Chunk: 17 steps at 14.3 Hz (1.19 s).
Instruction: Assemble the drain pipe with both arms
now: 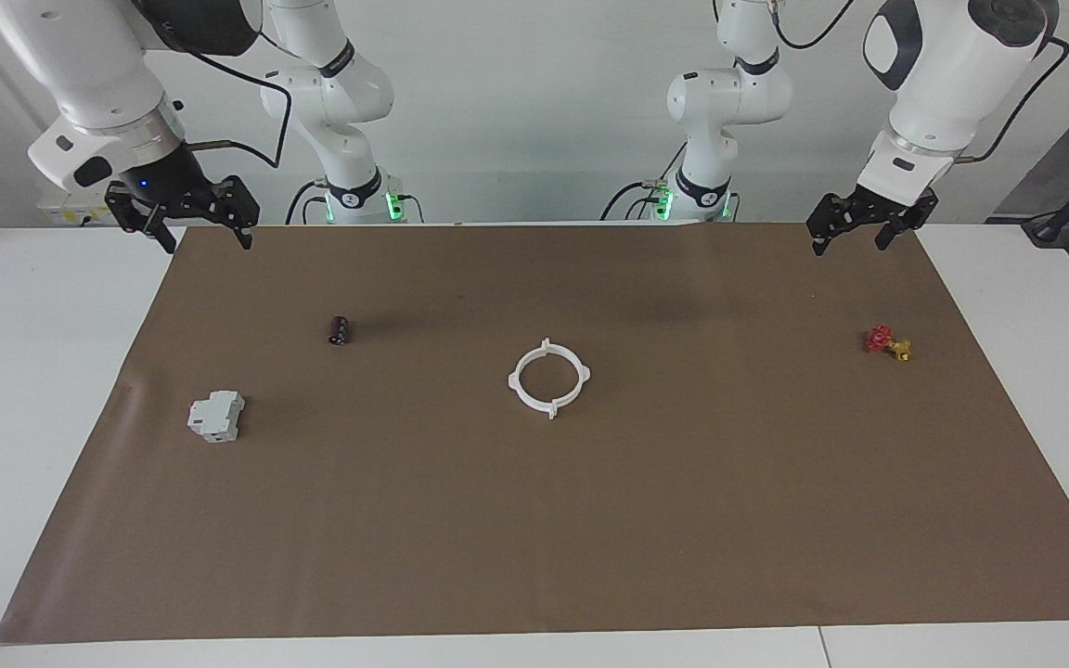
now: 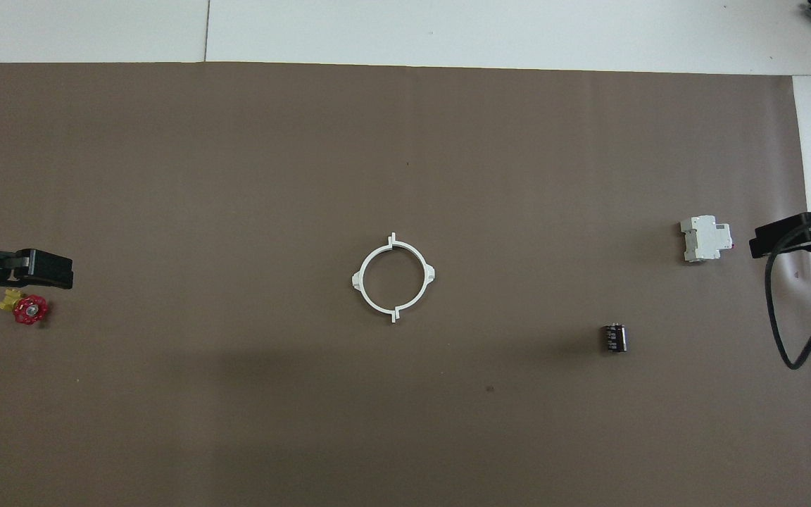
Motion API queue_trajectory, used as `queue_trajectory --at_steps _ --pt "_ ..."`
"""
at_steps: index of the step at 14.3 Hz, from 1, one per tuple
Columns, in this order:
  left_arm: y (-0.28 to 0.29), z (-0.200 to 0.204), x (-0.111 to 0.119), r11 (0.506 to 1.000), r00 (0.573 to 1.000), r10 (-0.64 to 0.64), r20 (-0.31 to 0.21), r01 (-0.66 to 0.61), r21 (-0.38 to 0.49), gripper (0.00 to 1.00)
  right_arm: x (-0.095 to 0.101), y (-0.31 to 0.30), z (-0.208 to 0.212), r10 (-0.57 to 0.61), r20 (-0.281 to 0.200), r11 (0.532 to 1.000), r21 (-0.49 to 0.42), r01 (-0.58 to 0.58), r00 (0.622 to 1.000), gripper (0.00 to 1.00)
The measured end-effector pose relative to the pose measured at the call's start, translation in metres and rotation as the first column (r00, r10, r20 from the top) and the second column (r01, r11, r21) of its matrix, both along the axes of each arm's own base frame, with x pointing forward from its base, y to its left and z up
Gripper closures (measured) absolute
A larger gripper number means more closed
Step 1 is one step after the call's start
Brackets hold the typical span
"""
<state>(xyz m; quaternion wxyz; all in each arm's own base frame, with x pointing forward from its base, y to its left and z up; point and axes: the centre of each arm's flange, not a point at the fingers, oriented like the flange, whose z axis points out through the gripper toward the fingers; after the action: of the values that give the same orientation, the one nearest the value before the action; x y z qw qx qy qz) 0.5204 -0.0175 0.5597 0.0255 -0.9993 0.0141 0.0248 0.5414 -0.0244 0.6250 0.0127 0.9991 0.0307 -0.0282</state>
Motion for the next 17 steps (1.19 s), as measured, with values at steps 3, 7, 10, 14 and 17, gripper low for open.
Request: queue_trajectory --at_steps 3,7,10,14,17 --pt "-0.001 0.005 0.024 1.000 1.000 0.000 -0.005 0.000 -0.001 0.00 0.000 0.000 0.000 0.000 0.000 1.000 0.000 0.000 1.000 0.00" --pt "-0.003 0.019 0.029 1.000 1.000 -0.002 -0.008 0.002 -0.001 0.00 0.000 0.000 0.000 0.000 0.000 1.000 0.000 0.000 1.000 0.00" --pt "-0.003 0.010 0.031 1.000 1.000 -0.004 -0.031 0.004 0.000 0.00 0.000 0.000 0.000 0.000 0.000 1.000 0.000 0.000 1.000 0.00" --pt "-0.006 0.010 0.032 1.000 1.000 -0.008 -0.030 0.008 -0.001 0.00 0.000 0.000 0.000 0.000 0.000 1.000 0.000 0.000 1.000 0.00" --pt "-0.006 0.013 0.032 1.000 1.000 -0.009 -0.025 0.009 -0.001 0.00 0.000 0.000 0.000 0.000 0.000 1.000 0.000 0.000 1.000 0.00"
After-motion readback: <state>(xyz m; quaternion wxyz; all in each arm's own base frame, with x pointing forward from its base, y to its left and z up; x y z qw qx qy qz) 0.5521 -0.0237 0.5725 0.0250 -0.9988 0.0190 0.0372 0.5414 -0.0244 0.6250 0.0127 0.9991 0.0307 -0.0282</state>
